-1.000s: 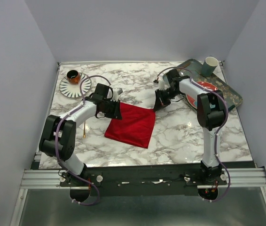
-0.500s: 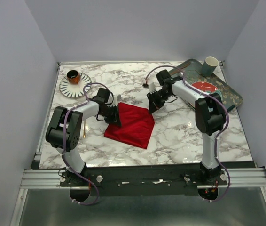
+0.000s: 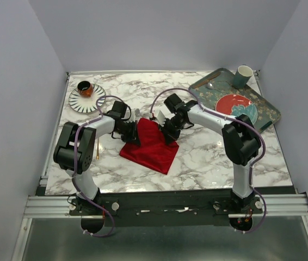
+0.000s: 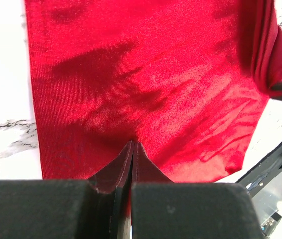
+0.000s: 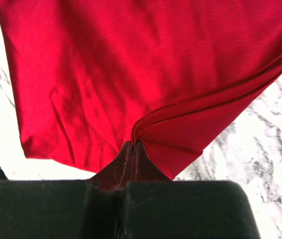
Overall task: Fold the napkin into a case and place the utensils inside
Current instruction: Fold the lower triangle-folded napkin at the center of the board.
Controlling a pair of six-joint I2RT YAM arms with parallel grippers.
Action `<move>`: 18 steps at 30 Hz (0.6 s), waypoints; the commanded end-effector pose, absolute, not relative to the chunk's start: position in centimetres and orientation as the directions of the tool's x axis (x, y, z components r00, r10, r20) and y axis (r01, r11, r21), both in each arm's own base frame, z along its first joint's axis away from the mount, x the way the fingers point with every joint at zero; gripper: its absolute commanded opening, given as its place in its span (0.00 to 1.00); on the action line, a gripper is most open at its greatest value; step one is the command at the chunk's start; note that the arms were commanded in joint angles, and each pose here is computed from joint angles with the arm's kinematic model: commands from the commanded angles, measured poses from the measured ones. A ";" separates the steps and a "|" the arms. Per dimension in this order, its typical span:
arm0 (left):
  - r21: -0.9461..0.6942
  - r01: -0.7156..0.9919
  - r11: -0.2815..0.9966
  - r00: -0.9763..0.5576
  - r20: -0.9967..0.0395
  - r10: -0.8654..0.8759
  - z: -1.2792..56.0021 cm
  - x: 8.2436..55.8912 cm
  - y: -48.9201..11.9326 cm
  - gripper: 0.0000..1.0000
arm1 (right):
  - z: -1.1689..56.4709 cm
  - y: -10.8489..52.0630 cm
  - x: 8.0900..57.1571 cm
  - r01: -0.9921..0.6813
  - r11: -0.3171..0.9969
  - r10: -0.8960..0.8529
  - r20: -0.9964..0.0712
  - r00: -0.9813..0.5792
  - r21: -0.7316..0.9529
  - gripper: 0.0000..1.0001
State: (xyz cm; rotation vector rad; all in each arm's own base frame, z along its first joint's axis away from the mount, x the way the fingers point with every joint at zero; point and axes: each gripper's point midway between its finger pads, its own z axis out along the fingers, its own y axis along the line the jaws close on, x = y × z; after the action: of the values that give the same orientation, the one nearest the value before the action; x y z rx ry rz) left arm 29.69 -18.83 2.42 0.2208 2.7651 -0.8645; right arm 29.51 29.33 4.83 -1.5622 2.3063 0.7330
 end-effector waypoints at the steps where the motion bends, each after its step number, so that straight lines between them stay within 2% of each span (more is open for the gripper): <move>1: -0.510 0.170 0.844 -0.971 -0.234 0.054 1.1 29.8 -17.8 0.07 | 5.9 29.3 29.2 -0.980 0.164 -0.825 -0.529 -0.200 0.115 0.01; 11: -0.506 0.159 0.848 -0.973 -0.228 0.047 0.8 29.7 -17.6 0.07 | 6.4 29.4 26.4 -0.997 -0.072 -0.820 -0.569 0.067 -0.013 0.01; 18: -0.504 0.152 0.850 -0.973 -0.228 0.039 0.8 29.7 -17.5 0.07 | 5.0 29.3 24.0 -0.979 -0.202 -0.817 -0.545 0.188 -0.035 0.01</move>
State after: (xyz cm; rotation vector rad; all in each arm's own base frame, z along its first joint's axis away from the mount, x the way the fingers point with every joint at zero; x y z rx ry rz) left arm 29.81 -18.72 2.37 0.1805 2.7739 -0.8700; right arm 25.00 28.98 5.33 -1.9851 1.8354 0.6133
